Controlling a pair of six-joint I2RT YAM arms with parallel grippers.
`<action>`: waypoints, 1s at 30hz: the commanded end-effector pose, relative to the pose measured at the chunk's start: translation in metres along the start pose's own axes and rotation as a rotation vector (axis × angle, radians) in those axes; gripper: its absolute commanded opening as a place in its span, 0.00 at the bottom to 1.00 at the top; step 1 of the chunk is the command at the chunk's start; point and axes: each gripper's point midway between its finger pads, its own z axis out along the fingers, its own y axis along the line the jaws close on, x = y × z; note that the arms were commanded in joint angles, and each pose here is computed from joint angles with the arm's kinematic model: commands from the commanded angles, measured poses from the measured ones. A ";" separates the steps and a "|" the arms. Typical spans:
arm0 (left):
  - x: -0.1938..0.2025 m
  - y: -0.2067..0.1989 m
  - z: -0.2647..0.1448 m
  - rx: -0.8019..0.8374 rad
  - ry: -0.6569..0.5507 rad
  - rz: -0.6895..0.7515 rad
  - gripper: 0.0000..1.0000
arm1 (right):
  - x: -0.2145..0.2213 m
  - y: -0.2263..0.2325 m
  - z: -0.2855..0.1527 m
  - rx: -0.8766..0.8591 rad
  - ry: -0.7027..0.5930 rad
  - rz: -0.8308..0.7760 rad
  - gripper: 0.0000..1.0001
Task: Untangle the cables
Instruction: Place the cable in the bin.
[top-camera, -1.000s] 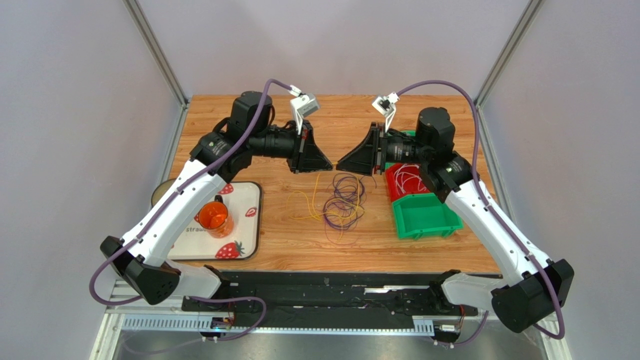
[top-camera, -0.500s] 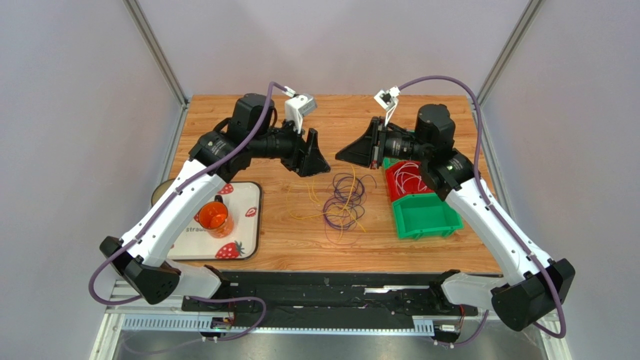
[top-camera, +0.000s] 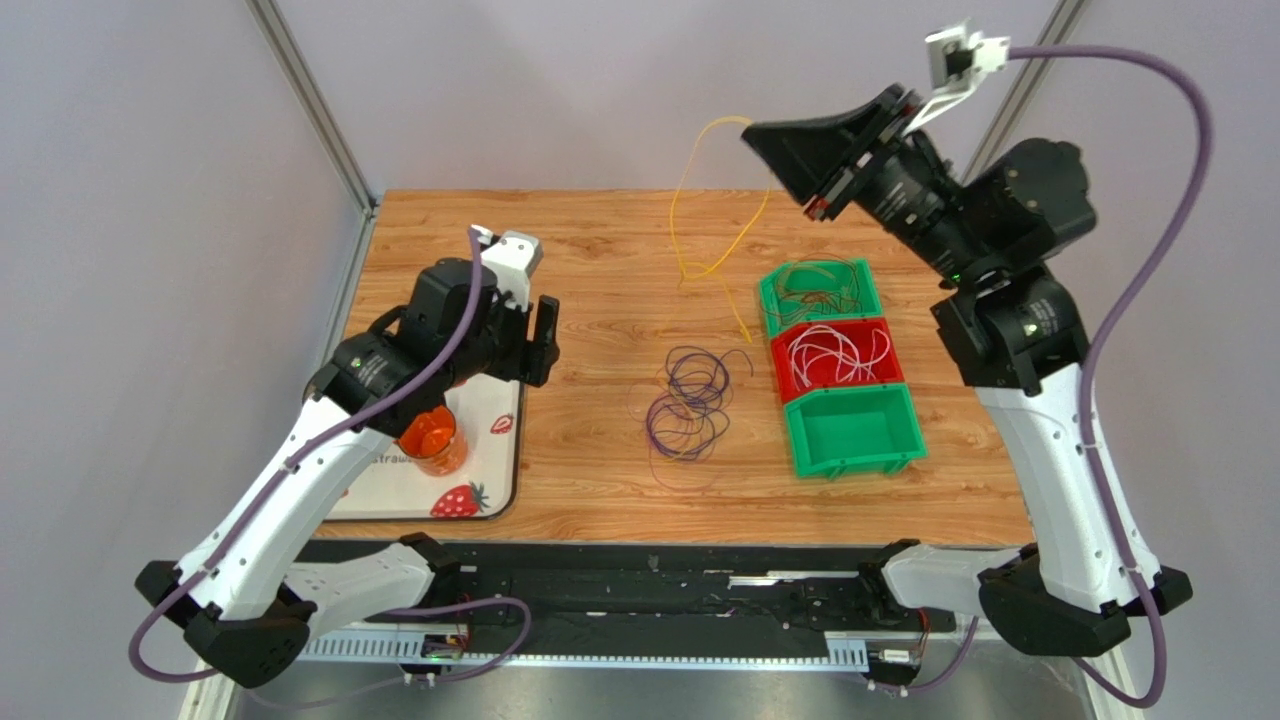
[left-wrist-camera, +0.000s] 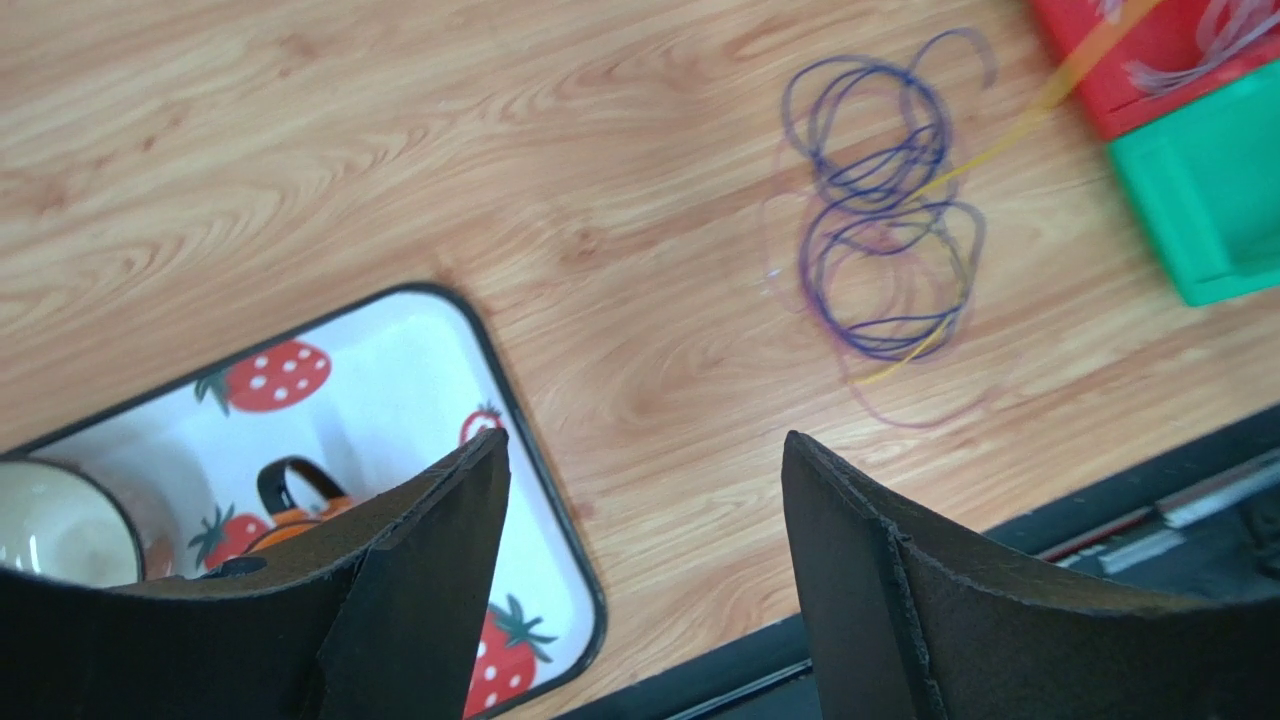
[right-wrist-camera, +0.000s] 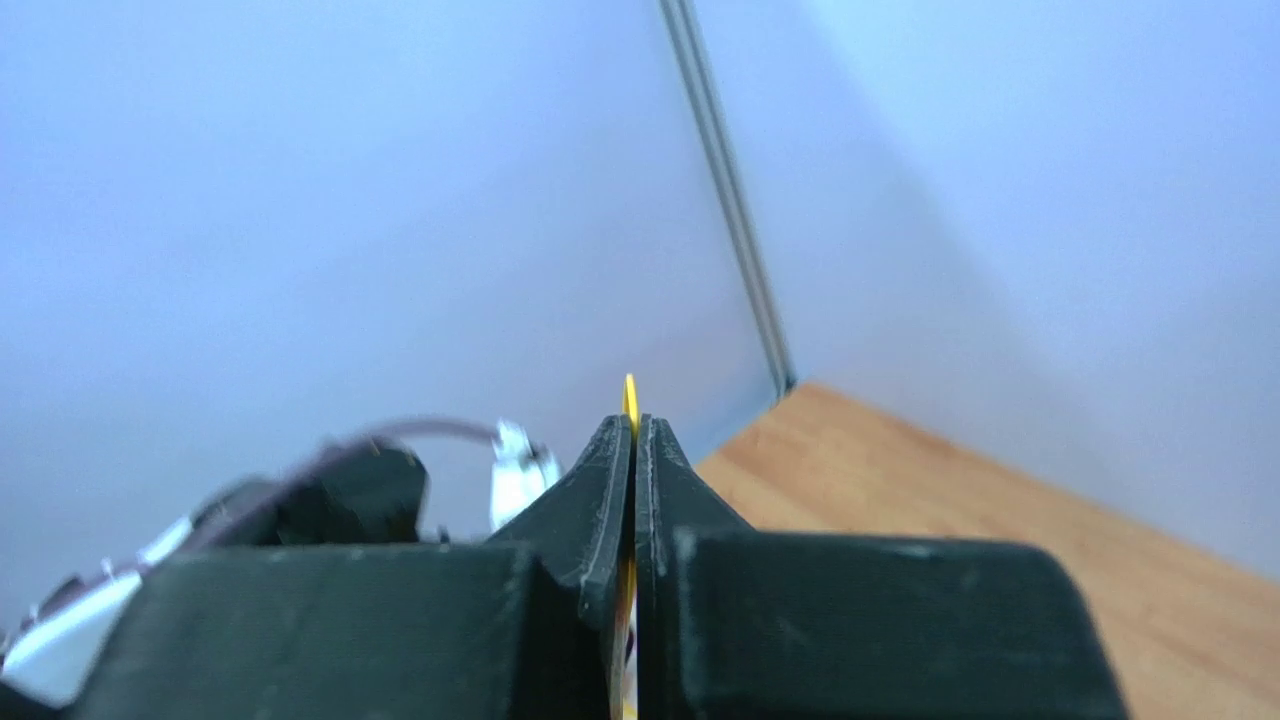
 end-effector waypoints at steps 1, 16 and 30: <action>0.018 0.022 0.023 -0.131 0.051 0.015 0.74 | -0.065 -0.001 0.001 0.099 -0.177 -0.093 0.00; 0.038 0.029 0.038 -0.172 0.125 0.038 0.71 | -0.152 -0.035 -0.031 0.448 -0.397 -0.431 0.00; 0.029 -0.012 0.046 0.031 0.136 -0.020 0.67 | -0.081 -0.083 -0.035 0.522 -0.130 -0.670 0.00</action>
